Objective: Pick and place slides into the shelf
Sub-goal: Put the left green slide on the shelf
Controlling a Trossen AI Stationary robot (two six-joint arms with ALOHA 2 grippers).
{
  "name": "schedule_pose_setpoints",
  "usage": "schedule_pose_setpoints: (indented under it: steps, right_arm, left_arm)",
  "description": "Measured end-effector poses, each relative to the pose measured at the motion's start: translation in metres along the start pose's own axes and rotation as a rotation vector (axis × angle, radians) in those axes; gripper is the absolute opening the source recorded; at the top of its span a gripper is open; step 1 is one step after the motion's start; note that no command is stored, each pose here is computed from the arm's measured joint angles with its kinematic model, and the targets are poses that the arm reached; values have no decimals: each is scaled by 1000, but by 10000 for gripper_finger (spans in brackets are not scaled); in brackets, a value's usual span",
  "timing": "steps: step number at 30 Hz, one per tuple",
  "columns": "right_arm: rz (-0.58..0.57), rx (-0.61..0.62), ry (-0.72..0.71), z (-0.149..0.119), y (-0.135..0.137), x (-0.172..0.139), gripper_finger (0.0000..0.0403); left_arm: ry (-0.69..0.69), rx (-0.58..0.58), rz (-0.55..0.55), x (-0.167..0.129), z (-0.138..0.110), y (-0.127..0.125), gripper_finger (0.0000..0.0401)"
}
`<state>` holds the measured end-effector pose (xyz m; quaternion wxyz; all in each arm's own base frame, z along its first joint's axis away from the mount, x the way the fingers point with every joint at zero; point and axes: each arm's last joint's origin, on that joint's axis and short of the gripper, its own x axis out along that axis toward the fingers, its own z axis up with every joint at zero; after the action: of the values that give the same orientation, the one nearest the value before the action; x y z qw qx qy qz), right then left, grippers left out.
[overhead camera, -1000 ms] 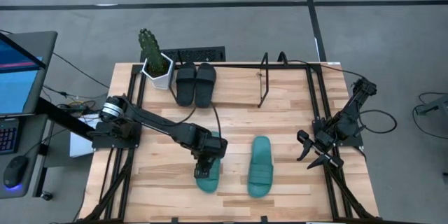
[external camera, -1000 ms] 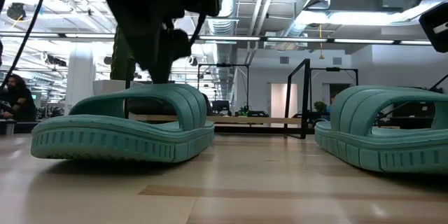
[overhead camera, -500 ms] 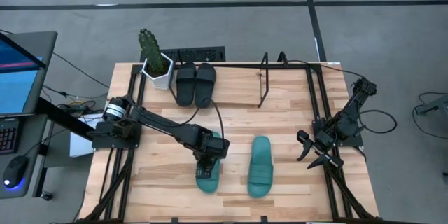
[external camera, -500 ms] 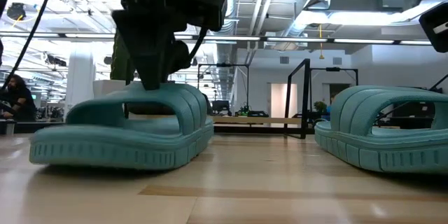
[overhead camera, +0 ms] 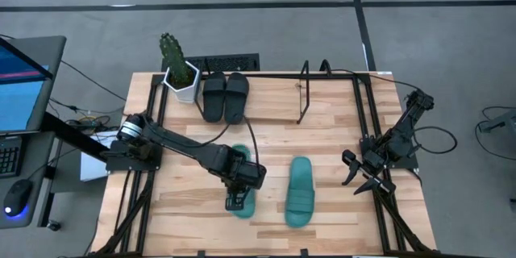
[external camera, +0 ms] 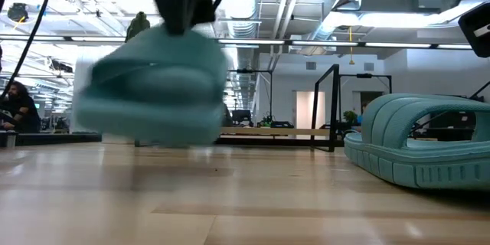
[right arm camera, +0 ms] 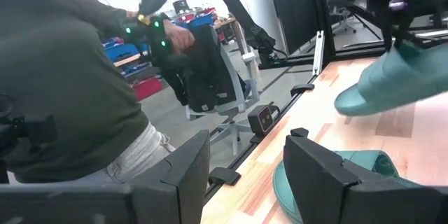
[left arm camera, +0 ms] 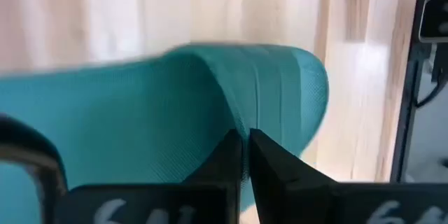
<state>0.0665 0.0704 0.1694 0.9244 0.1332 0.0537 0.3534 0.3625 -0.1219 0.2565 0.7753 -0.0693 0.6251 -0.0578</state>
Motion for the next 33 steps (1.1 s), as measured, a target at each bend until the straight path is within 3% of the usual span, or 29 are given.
schedule_pose_setpoints:
  steps: [7,11,23,33]
  right_arm:
    - [0,0,0,0,0,0,169]
    - [0,0,0,0,0,0,169]
    - [0,0,0,0,0,0,169]
    - [0,0,-1,0,0,0,169]
  left_arm:
    - [-86,30,82,-46,13,-4,1]
    - [-140,72,121,-65,22,6,0]
    - [-178,233,213,-87,40,65,0]
    - [-180,360,225,-97,45,119,0]
